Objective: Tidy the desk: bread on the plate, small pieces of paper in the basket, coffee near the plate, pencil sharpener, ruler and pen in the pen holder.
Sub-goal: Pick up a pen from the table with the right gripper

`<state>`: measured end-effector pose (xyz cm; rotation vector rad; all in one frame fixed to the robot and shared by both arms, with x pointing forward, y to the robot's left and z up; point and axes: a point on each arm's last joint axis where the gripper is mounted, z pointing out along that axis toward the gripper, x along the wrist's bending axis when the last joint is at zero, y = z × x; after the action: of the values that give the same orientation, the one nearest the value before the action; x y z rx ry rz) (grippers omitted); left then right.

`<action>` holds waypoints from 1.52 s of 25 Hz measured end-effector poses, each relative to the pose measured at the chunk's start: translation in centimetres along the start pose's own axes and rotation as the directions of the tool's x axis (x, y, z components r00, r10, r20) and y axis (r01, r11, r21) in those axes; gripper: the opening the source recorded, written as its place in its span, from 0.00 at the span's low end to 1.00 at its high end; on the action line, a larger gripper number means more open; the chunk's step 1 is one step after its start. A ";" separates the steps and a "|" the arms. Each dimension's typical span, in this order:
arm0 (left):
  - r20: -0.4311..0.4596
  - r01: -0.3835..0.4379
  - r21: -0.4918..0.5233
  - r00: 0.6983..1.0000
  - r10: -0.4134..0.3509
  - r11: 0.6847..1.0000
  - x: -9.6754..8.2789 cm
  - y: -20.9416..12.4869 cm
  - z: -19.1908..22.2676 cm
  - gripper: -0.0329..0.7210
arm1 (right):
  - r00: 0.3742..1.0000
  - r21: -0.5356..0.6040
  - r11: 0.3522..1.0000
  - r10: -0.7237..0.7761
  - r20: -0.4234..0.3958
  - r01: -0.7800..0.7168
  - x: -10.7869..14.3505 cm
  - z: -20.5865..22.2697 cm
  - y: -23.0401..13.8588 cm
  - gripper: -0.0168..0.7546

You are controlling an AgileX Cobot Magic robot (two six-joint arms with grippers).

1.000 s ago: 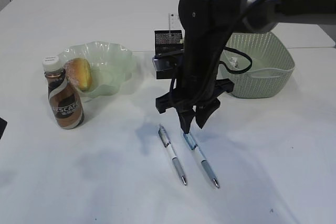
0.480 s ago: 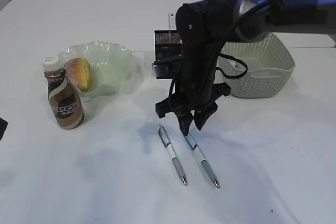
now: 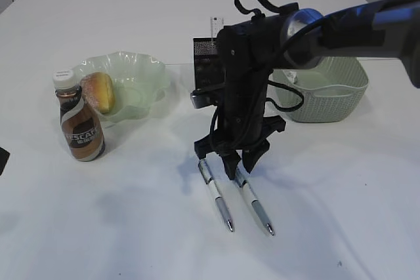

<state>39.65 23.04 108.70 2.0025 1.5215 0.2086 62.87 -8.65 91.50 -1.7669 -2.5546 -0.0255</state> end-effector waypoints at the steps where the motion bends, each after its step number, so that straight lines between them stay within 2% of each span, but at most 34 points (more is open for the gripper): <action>1: 0.000 0.000 0.000 1.000 0.000 1.000 0.0 0.0 0.0 0.65 | 1.000 0.008 1.000 0.003 0.005 -0.003 -0.1 0.8 0.1 0.41; 9: 0.000 0.000 0.000 1.000 0.000 1.000 0.0 0.0 0.0 0.65 | 1.000 0.001 1.000 0.006 0.013 -0.006 -0.1 1.3 0.3 0.41; 14: 0.000 0.000 0.000 1.000 0.000 1.000 0.0 0.0 0.0 0.65 | 1.000 -0.003 1.000 0.008 0.016 -0.007 -0.2 1.3 0.3 0.34; 28: -0.001 -0.001 0.000 1.000 0.001 1.000 0.0 0.0 0.0 0.65 | 1.000 0.005 1.000 0.010 0.018 -0.010 -0.2 1.8 0.4 0.31; 29: -0.001 -0.001 0.000 1.000 0.001 1.000 0.0 0.0 0.0 0.65 | 1.000 0.005 1.000 0.011 0.016 -0.011 -0.2 1.8 0.4 0.22; 31: -0.003 -0.002 0.000 1.000 0.002 1.000 0.0 0.0 0.0 0.65 | 1.000 0.004 1.000 0.009 0.015 -0.009 -0.2 1.7 0.4 0.18; 38: -0.003 -0.002 0.000 1.000 0.002 1.000 0.0 0.0 0.0 0.65 | 1.000 -0.014 1.000 -0.001 0.013 0.001 -0.1 0.1 0.6 0.18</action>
<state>39.66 23.06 108.69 2.0050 1.5212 0.2125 63.42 -8.50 91.36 -1.7771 -2.5703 -0.0330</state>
